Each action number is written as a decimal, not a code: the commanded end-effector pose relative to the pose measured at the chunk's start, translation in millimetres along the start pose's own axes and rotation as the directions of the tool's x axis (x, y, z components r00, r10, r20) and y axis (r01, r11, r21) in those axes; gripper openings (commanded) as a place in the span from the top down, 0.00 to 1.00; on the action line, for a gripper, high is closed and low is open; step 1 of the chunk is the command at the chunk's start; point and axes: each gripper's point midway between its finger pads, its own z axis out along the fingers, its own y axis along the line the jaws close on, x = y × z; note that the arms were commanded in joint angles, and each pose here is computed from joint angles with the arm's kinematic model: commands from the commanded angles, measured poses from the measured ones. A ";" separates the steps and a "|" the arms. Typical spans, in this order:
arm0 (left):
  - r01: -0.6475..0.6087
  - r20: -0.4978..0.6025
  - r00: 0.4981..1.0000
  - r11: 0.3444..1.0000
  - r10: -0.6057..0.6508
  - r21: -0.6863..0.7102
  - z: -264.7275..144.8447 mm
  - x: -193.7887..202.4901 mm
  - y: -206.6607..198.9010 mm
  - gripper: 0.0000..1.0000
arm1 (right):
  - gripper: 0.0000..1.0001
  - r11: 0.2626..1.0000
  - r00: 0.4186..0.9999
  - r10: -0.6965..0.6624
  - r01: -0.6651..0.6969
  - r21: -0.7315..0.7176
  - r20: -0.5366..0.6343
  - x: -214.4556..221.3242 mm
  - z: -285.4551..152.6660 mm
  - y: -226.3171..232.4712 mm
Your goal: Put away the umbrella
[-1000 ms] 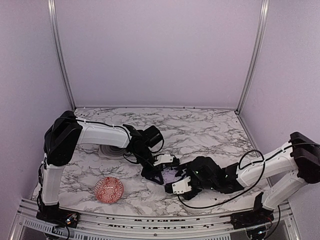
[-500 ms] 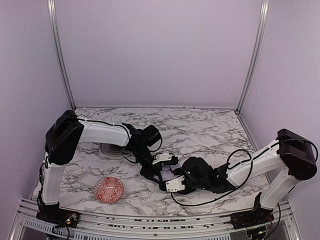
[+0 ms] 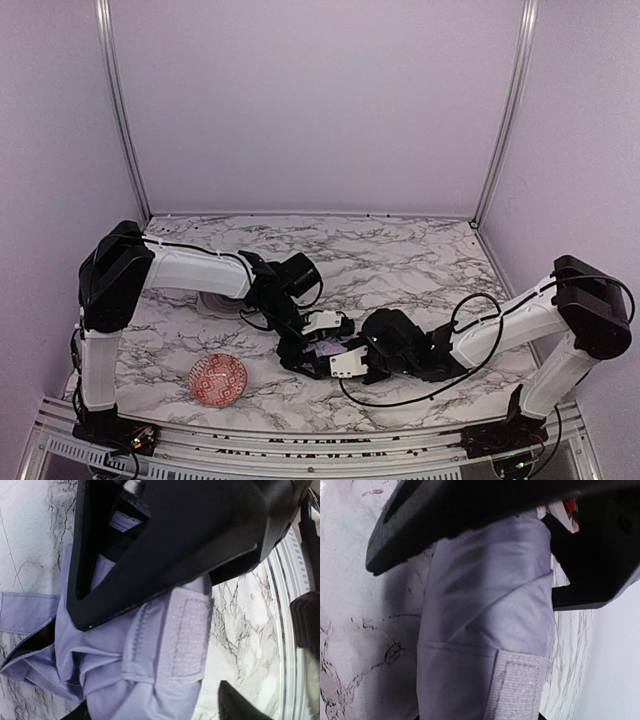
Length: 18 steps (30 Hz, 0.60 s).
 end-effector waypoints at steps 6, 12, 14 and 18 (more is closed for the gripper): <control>0.107 0.028 0.993 0.788 -0.114 -0.607 -62.5 28.7 76.7 0.01 | 1.00 0.989 0.988 0.150 -0.150 -0.009 0.036 6.5 -16.6 -30.2; 0.185 0.269 0.962 0.599 0.053 -0.779 -133.9 -1.9 73.6 0.01 | 1.00 0.960 0.951 0.275 -0.280 0.015 0.145 0.3 -33.7 -63.8; 0.213 0.339 0.935 0.600 0.104 -0.771 -145.3 -11.1 64.3 0.01 | 1.00 0.946 0.933 0.316 -0.323 0.012 0.173 -0.8 -38.1 -73.1; 0.224 0.434 0.886 0.669 0.162 -0.708 -146.6 -27.2 45.2 0.01 | 1.00 0.906 0.874 0.404 -0.424 0.017 0.270 -7.3 -55.0 -103.0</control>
